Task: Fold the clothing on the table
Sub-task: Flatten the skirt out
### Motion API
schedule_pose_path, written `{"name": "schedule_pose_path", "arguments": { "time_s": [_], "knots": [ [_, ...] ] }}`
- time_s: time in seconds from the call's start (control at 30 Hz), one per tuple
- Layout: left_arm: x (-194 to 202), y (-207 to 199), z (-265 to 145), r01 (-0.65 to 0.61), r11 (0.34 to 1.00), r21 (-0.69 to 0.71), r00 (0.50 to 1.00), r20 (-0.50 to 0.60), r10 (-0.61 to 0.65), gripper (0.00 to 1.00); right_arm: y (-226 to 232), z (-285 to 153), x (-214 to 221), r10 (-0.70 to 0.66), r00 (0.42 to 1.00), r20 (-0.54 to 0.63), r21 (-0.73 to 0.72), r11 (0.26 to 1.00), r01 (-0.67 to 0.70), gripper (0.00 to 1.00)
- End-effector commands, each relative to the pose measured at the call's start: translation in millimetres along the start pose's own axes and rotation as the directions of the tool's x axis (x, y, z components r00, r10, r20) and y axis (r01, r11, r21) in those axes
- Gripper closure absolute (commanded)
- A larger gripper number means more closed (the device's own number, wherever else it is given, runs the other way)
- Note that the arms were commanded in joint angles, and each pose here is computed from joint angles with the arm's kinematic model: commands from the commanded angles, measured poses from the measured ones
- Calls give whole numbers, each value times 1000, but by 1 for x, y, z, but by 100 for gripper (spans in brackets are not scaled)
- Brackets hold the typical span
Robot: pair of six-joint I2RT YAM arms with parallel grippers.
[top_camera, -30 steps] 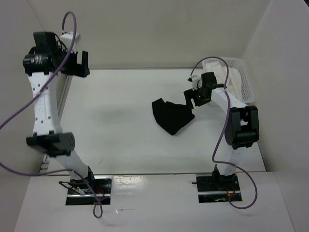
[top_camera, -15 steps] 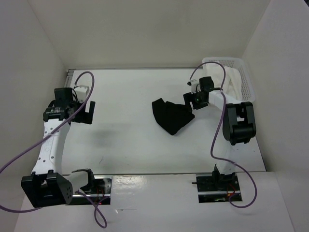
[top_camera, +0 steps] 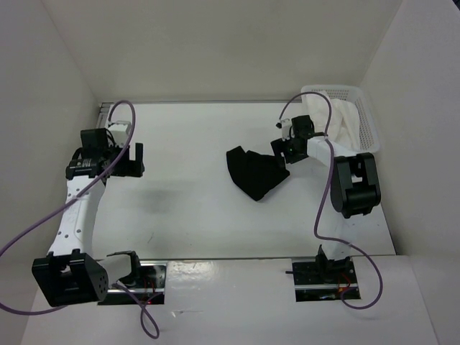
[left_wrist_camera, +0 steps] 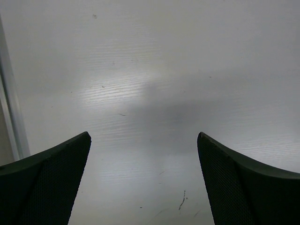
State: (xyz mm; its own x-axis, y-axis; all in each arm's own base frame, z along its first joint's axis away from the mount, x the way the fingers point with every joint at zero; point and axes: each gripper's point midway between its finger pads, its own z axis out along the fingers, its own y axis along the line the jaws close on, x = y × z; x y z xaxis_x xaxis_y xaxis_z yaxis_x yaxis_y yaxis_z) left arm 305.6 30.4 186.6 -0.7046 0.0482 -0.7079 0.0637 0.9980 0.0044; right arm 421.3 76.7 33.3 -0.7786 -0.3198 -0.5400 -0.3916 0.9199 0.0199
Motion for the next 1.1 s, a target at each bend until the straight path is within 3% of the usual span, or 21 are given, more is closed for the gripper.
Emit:
{"name": "schedule_pose_path", "arguments": {
  "time_s": [0.0, 0.13, 0.2, 0.33, 0.4, 0.53, 0.6, 0.67, 0.7, 0.73, 0.83, 0.93, 1.0, 1.07],
  "knots": [
    [-38, -19, -20, 6, 998, 64, 992, 127, -14, 0, -1, -27, -27, -32, 997, 72, 45, 999, 29, 21],
    [-54, -25, -12, 63, 995, 80, 984, 159, -76, 0, 9, -17, -17, -44, 998, 45, 0, 999, 44, 21],
    [-53, -31, 4, 45, 990, 130, 991, 121, -61, 0, 19, -8, -12, -71, 997, 21, -19, 997, 71, 21],
    [-62, -27, 42, 48, 994, 94, 999, -3, -48, 0, 32, 5, -12, -110, 994, -9, -60, 992, 110, 22],
    [-77, -47, 50, 64, 988, 140, 998, 12, -67, 0, 34, 10, -17, -132, 991, 10, -52, 990, 133, 24],
    [-56, -75, 76, -13, 991, 136, 996, -87, 25, 0, 41, 28, 2, -153, 987, -54, -68, 986, 149, 32],
    [-50, -83, 80, -38, 988, 151, 996, -80, 51, 0, 44, 31, 8, -159, 984, -79, -69, 986, 154, 33],
    [-46, -84, 80, -49, 989, 139, 995, -79, 60, 0, 40, 32, 2, -162, 985, -59, -46, 986, 159, 42],
    [-46, -82, 80, -50, 991, 127, 995, -80, 60, 0, 36, 31, -2, -163, 985, -54, -26, 987, 162, 63],
    [-46, -80, 81, -51, 992, 113, 995, -80, 60, 0, 36, 34, -3, -162, 985, -57, -26, 987, 161, 73],
    [-43, -80, 81, -40, 993, 112, 994, -101, 52, 0, 29, 26, -39, -169, 985, 10, 15, 985, 169, 100],
    [-43, -80, 81, -40, 993, 112, 994, -101, 52, 0, 32, -10, -88, -181, 975, 130, 44, 983, 177, 100],
    [-40, -85, 83, -37, 989, 141, 993, -102, 52, 0, 39, -57, -143, -196, 942, 273, 67, 980, 185, 100],
    [-41, -85, 83, -46, 989, 142, 993, -101, 61, 0, 58, -116, -196, -230, 872, 432, 82, 973, 215, 100]
  ]
}}
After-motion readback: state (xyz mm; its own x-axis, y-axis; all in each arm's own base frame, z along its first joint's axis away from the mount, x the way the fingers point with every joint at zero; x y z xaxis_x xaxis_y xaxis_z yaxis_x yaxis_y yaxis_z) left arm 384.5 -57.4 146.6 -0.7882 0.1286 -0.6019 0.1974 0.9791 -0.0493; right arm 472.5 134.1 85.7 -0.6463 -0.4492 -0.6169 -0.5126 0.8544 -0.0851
